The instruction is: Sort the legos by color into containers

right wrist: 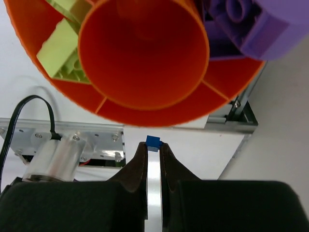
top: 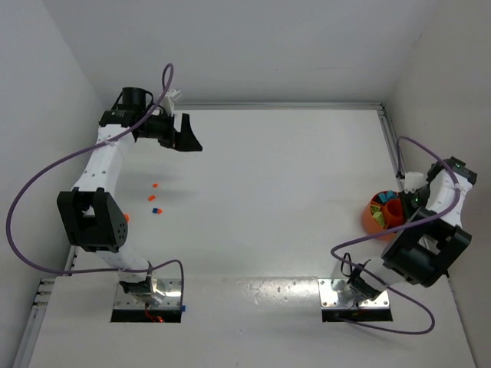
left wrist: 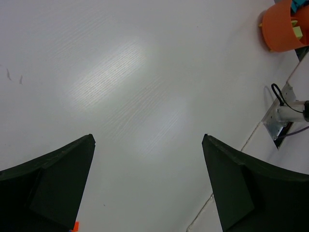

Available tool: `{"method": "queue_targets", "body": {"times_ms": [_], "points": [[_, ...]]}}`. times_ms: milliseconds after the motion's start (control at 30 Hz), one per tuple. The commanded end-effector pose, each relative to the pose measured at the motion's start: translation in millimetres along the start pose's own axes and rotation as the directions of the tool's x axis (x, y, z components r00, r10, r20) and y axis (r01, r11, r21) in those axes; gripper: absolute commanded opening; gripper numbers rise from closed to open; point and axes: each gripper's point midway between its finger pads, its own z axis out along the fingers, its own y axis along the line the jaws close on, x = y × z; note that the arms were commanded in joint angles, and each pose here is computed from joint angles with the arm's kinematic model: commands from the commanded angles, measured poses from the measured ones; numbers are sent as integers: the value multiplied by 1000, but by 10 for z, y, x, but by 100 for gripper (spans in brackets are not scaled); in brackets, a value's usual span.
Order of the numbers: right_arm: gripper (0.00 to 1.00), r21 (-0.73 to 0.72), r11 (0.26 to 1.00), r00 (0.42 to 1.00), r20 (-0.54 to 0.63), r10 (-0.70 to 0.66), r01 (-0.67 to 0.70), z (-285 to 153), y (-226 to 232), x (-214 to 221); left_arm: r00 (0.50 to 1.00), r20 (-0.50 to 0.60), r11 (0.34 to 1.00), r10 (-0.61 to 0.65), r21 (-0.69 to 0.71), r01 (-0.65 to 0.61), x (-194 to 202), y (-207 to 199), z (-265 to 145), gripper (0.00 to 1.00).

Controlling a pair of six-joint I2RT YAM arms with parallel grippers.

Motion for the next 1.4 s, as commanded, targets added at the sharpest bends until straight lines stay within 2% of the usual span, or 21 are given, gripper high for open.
{"method": "queue_targets", "body": {"times_ms": [0,167,467,733,800,900,967,1100,1233,1267,1333,1367], "points": [[0,-2,1000,997,78,-20,20,14,-84,-208,999,18,999,41,-11,-41,-30,-75,-61,100],[1,8,999,992,118,-42,42,56,-114,-356,999,24,998,44,-48,-43,-15,-64,-106,100],[23,6,999,992,116,-42,42,84,-126,-367,999,16,996,41,-75,-40,49,-30,-113,100],[24,3,998,988,142,-64,64,11,-58,-384,999,35,993,33,-111,-29,69,34,-188,100],[20,-19,996,984,156,-83,87,-82,-20,-411,999,49,991,18,-133,-11,82,111,-268,100],[20,-24,991,957,263,-124,135,-377,81,-625,999,35,980,6,-200,1,154,236,-420,100],[20,-56,980,935,316,-162,189,-556,258,-796,1000,-11,963,3,-268,-6,313,424,-527,95],[21,-172,953,925,335,-181,248,-584,628,-1156,987,-142,937,-79,-350,25,889,750,-656,83],[21,-205,922,890,395,-227,327,-627,1134,-1688,943,-315,921,-103,-389,-29,1538,899,-683,74],[21,-210,915,879,416,-234,344,-625,1229,-1809,929,-368,928,-37,-357,-105,1648,898,-705,74],[21,-253,896,873,429,-234,364,-597,1449,-1955,894,-449,931,16,-320,-177,1881,904,-740,74],[21,-287,878,872,425,-242,384,-532,1640,-2050,860,-504,934,78,-265,-240,2067,880,-757,74]]}}
